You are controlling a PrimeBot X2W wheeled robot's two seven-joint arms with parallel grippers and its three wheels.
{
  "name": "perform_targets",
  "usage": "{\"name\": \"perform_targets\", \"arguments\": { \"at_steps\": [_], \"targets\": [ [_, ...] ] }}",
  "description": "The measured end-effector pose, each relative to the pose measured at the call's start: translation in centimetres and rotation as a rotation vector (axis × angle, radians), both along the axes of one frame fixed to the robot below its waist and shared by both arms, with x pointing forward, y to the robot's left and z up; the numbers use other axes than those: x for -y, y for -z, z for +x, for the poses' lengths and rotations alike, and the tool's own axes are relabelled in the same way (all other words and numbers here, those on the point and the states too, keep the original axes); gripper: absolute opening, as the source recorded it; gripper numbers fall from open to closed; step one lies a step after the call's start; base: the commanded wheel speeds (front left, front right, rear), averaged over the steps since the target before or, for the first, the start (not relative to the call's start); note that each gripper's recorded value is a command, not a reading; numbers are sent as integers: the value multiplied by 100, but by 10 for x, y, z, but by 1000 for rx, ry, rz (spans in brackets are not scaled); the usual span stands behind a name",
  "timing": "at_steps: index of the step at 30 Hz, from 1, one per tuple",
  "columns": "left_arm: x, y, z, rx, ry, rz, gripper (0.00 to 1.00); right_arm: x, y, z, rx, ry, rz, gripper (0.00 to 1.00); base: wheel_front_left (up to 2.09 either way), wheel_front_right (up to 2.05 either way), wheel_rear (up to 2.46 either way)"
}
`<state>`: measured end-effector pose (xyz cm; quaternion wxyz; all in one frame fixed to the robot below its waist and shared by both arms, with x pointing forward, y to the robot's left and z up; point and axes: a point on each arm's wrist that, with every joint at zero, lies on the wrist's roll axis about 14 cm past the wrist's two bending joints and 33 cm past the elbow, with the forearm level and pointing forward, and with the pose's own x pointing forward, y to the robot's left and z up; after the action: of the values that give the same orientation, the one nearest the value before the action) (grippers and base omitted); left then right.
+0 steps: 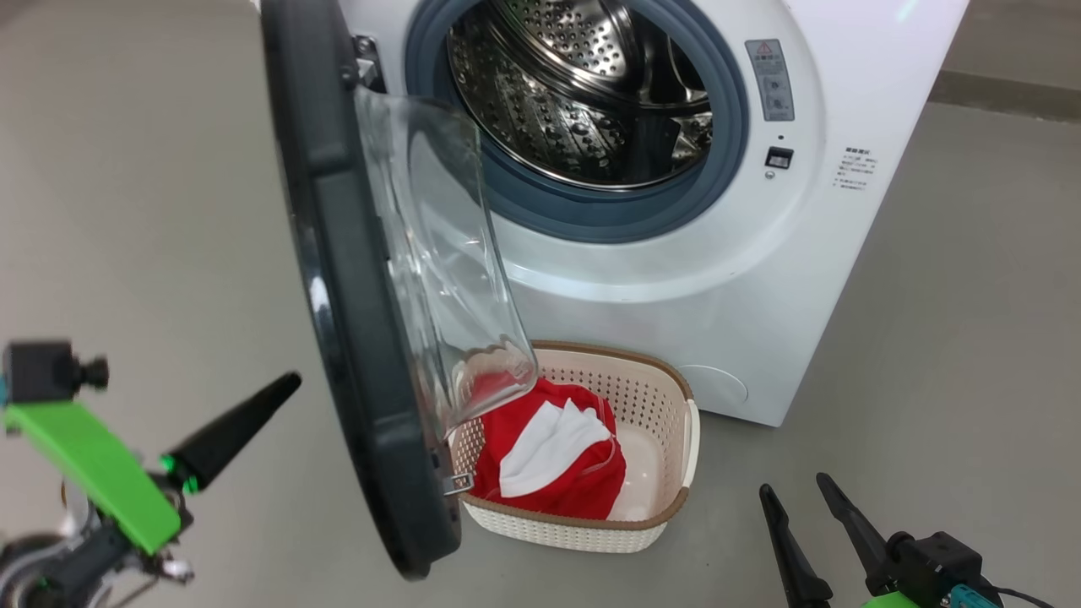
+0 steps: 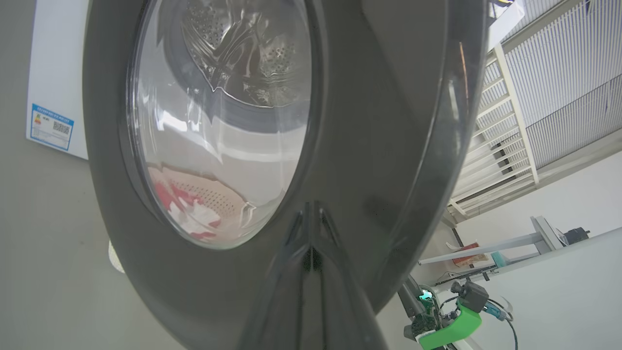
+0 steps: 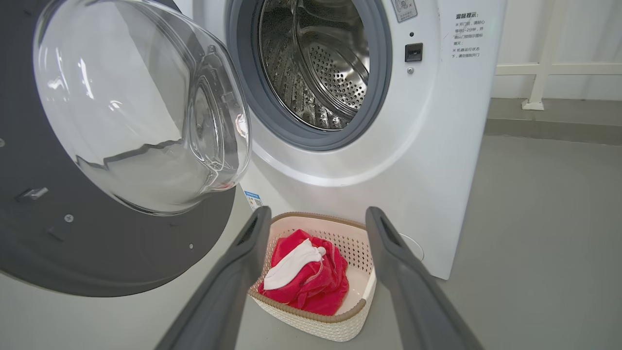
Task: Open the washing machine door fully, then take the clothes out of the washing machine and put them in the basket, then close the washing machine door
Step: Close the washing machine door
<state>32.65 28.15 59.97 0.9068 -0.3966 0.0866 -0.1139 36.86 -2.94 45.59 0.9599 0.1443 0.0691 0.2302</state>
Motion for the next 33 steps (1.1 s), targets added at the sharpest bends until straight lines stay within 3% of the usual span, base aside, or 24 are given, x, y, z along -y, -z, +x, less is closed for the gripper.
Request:
{"name": "perform_targets", "arguments": {
  "at_steps": [1, 3, 6, 7, 8, 9, 15, 23, 28, 33],
  "targets": [
    [-3, 6, -4, -5, -22, -9, 12, -1, -1, 0, 2, -4, 0, 100, 0, 0, 0],
    [-10, 18, -12, -17, -72, -33, 32, -3, -3, -1, 7, -10, 4, 100, 0, 0, 0],
    [-21, 35, -24, -30, -153, -68, 47, -7, -6, -2, 10, -18, 15, 100, 0, 0, 0],
    [-26, 42, -29, -35, -185, -76, 80, -8, -7, -2, 12, -22, 15, 100, 0, 0, 0],
    [-30, 49, -33, -40, -216, -90, 95, -10, -7, -2, 14, -26, 15, 100, 0, 0, 0],
    [-33, 55, -38, -46, -242, -102, 100, -11, -8, -3, 16, -29, 14, 100, 0, 0, 0],
    [-45, 91, -65, -65, -412, -187, 100, -17, -10, -4, 21, -49, 14, 100, 0, 0, 0],
    [-56, 135, -95, -122, -588, -205, 100, -22, -8, -6, 14, -65, 16, 100, 0, 0, 0],
    [-55, 146, -103, -112, -649, -114, 100, -23, -6, -7, 7, -69, 16, 100, 0, 0, 0],
    [-36, 169, -108, -159, -581, 80, 100, -23, -3, -6, -3, -67, 16, 100, 0, 0, 0]
  ]
}}
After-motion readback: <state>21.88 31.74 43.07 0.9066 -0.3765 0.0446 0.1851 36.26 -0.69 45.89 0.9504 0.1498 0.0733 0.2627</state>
